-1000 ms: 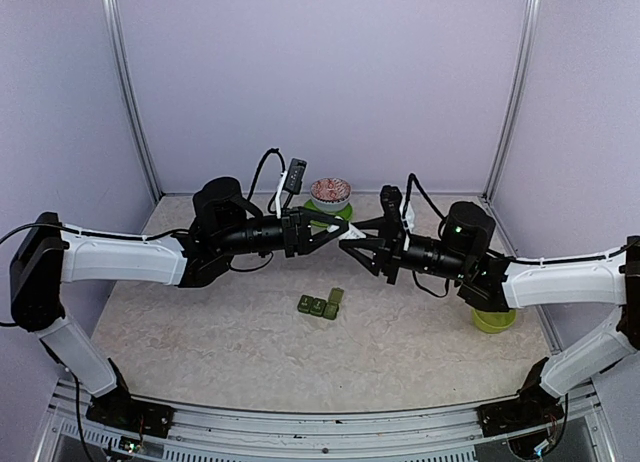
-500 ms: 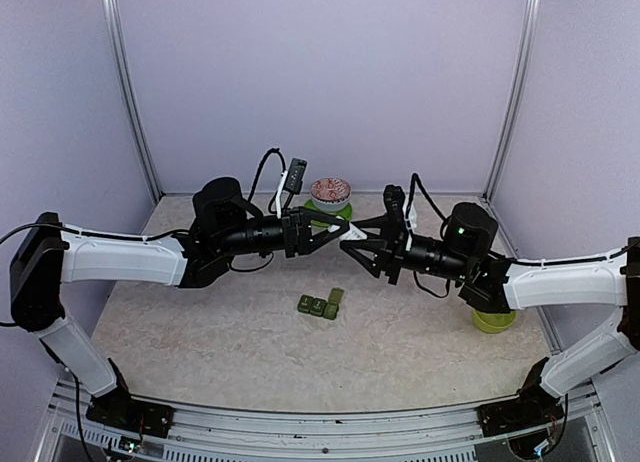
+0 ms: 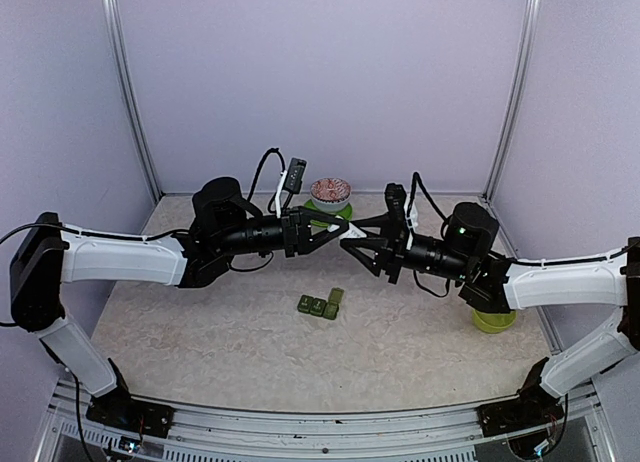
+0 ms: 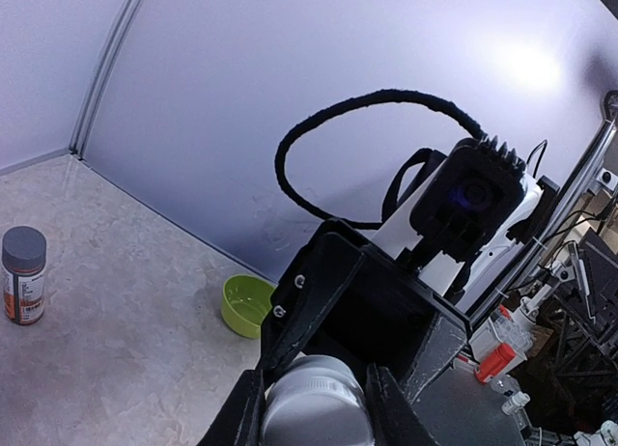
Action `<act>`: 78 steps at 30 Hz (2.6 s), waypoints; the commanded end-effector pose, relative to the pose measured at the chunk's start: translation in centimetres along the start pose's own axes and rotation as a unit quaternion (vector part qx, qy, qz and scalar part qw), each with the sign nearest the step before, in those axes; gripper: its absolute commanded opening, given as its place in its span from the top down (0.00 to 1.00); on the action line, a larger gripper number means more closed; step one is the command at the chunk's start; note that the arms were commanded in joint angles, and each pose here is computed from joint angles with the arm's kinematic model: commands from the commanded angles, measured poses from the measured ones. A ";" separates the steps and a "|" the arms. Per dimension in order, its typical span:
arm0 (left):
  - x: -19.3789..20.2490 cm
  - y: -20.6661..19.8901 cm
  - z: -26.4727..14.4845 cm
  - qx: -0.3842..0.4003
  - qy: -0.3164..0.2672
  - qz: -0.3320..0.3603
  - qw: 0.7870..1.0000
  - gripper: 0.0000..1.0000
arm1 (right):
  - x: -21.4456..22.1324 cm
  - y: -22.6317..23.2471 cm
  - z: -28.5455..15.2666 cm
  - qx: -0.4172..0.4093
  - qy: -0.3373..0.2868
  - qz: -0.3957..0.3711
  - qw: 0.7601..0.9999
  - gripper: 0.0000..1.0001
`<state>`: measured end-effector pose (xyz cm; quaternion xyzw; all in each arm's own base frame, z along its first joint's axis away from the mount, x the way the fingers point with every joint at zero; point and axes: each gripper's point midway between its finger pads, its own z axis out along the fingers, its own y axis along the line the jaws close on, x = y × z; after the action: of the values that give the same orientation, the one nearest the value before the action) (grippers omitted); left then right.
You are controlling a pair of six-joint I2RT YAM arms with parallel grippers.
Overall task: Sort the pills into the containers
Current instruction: Pass from the left arm to the right, then unscrew the lid of the pill bottle from the pill bottle.
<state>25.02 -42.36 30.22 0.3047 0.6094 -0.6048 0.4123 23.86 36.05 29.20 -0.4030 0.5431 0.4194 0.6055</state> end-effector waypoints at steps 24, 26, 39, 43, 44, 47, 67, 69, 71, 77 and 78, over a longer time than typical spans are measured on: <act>-1.0 -4.9 -3.9 0.051 -0.018 0.154 0.987 0.01 | -1.8 3.8 0.2 -0.122 0.029 0.079 0.989 0.78; -0.9 -5.6 -4.6 0.057 -0.021 0.182 0.981 0.01 | -2.0 4.4 0.0 -0.142 0.035 0.092 0.985 0.78; 1.0 -7.1 -5.4 0.062 0.037 0.311 0.948 0.11 | -3.2 7.2 -0.5 -0.236 0.067 0.157 0.956 0.78; 1.5 -8.0 -5.3 0.071 0.050 0.339 0.937 0.20 | -3.2 7.8 -0.4 -0.263 0.077 0.182 0.944 0.78; 1.5 -8.2 -5.4 0.072 0.050 0.345 0.935 0.22 | -3.2 7.9 -0.3 -0.267 0.079 0.186 0.942 0.78; 1.3 -8.6 -5.4 0.070 0.046 0.356 0.931 0.27 | -3.1 8.0 0.0 -0.275 0.085 0.195 0.938 0.78; 1.4 -8.4 -5.0 0.054 0.050 0.353 0.933 0.66 | -2.1 7.4 0.7 -0.262 0.099 0.193 0.940 0.79; 1.4 -8.4 -4.9 0.054 0.050 0.346 0.935 0.67 | -1.9 7.3 0.8 -0.257 0.100 0.186 0.943 0.79; 1.2 -8.2 -4.7 0.050 0.052 0.334 0.940 0.70 | -1.9 7.0 0.8 -0.248 0.098 0.173 0.948 0.79; 0.7 -7.4 -3.8 0.033 0.051 0.270 0.961 0.84 | -2.4 5.4 0.5 -0.184 0.079 0.114 0.973 0.81; 0.6 -7.2 -3.6 0.029 0.050 0.253 0.966 0.84 | -2.5 5.1 0.4 -0.172 0.075 0.102 0.977 0.81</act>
<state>17.35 -38.61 31.12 0.5311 0.4944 -0.4505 0.5202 16.94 38.45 30.82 -0.4849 0.5359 0.5913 0.3577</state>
